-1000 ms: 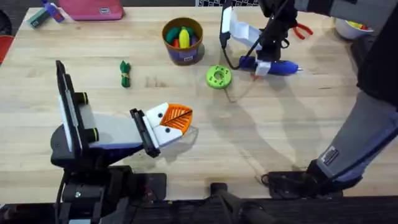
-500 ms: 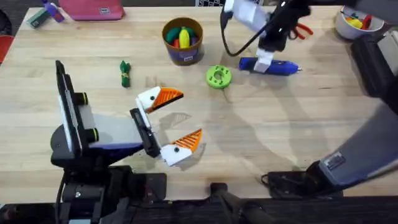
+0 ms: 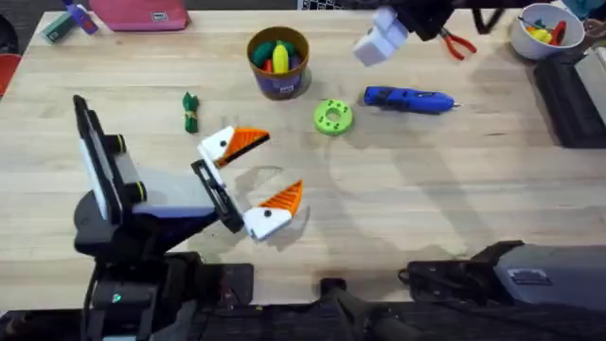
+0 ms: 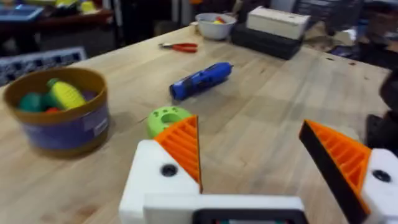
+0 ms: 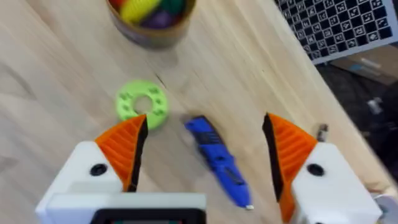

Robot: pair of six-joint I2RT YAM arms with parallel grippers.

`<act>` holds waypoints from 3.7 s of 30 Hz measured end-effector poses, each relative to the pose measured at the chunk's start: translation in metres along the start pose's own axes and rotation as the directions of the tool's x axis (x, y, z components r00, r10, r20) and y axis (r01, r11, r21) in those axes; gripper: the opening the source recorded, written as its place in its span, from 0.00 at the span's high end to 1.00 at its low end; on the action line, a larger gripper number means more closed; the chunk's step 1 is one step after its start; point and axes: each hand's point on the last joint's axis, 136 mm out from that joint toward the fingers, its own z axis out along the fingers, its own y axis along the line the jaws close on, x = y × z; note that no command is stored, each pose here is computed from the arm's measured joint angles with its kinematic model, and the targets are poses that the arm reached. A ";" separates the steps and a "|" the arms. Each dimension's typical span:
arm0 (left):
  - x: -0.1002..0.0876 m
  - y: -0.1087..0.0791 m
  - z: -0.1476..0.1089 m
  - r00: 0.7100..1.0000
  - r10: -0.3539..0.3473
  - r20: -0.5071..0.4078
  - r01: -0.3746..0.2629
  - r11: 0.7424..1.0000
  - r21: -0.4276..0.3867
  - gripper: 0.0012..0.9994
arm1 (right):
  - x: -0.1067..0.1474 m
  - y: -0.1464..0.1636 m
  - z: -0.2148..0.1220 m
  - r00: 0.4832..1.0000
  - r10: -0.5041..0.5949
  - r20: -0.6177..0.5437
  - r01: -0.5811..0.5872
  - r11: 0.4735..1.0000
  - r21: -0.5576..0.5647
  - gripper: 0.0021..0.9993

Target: Pick up the gripper from the table and insert it into the empty holder that is missing its gripper. Then pick up a screw, insert it into the mounting hole, and use the screwdriver to tighten it. Finally, clean up the table by picking up the vegetable and placing it into the bucket.

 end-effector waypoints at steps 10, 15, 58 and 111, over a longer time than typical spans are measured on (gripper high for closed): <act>-0.049 0.028 -0.027 0.977 -0.117 -0.179 0.054 0.946 -0.320 0.01 | -0.005 0.022 -0.094 0.932 0.305 0.195 -0.306 0.952 -0.024 0.01; -0.075 0.046 -0.039 0.941 -0.195 -0.276 0.058 0.897 -0.438 0.01 | 0.036 0.042 -0.092 0.902 0.398 0.168 -0.397 0.917 -0.043 0.01; 0.063 0.306 -0.059 0.234 -0.892 -0.386 0.081 0.413 -0.907 0.01 | 0.118 0.083 -0.076 0.807 0.574 0.136 -0.570 0.818 -0.071 0.01; -0.060 0.257 0.135 0.530 -0.591 -0.609 0.092 0.753 -0.652 0.98 | 0.122 0.085 -0.075 0.810 0.574 0.117 -0.571 0.818 -0.068 0.01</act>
